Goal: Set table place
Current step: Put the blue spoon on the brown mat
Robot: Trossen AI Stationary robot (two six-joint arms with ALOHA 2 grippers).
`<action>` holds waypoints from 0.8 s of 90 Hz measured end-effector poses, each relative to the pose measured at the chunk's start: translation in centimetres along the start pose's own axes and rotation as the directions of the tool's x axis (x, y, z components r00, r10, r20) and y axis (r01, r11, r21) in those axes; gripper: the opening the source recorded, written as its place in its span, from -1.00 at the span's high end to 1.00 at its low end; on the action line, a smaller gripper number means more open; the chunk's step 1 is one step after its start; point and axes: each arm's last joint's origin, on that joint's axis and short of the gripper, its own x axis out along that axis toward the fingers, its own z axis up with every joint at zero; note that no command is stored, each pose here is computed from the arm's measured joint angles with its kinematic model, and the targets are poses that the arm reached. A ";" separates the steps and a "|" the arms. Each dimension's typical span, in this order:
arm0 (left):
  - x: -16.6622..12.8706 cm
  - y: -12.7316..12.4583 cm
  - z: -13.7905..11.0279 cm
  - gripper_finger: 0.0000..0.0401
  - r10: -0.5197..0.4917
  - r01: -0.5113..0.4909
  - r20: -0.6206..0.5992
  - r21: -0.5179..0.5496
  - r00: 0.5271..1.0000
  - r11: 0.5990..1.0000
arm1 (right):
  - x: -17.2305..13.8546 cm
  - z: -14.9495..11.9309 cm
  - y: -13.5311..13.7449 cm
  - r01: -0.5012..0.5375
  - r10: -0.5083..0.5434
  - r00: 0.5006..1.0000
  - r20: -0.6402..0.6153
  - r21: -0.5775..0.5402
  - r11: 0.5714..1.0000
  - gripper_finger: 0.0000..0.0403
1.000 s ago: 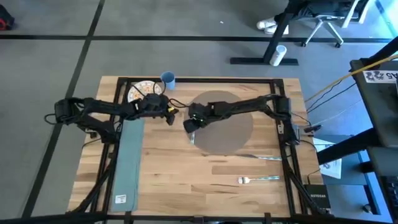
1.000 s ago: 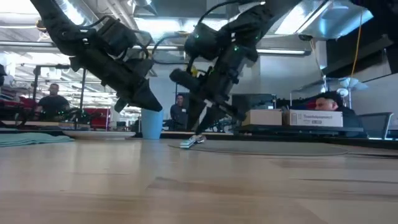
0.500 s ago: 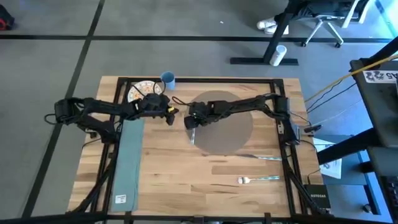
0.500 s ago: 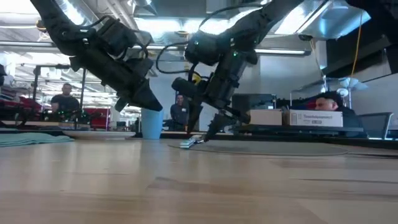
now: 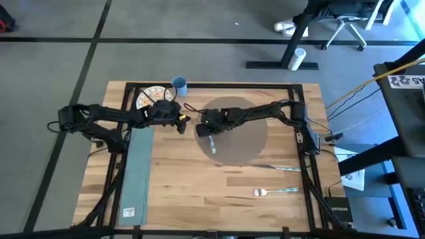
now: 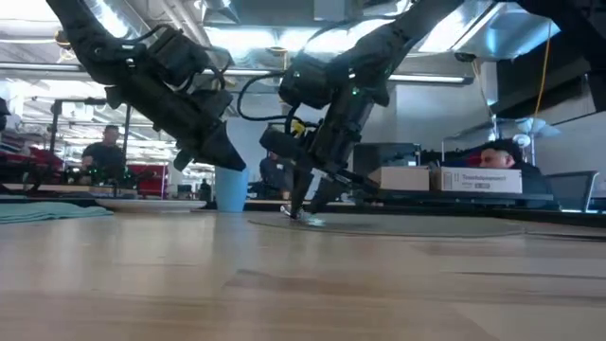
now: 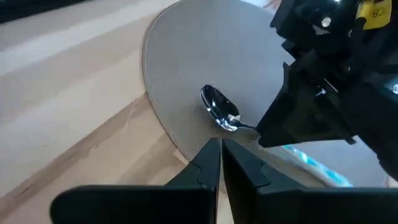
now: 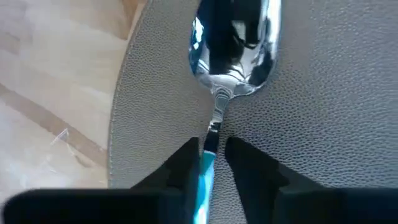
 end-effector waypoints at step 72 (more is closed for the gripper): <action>0.0 0.1 -0.2 1.00 0.007 -0.007 -0.017 0.002 1.000 1.000 | -6.8 2.1 1.5 0.327 -0.347 0.935 -0.070 -0.203 0.923 0.98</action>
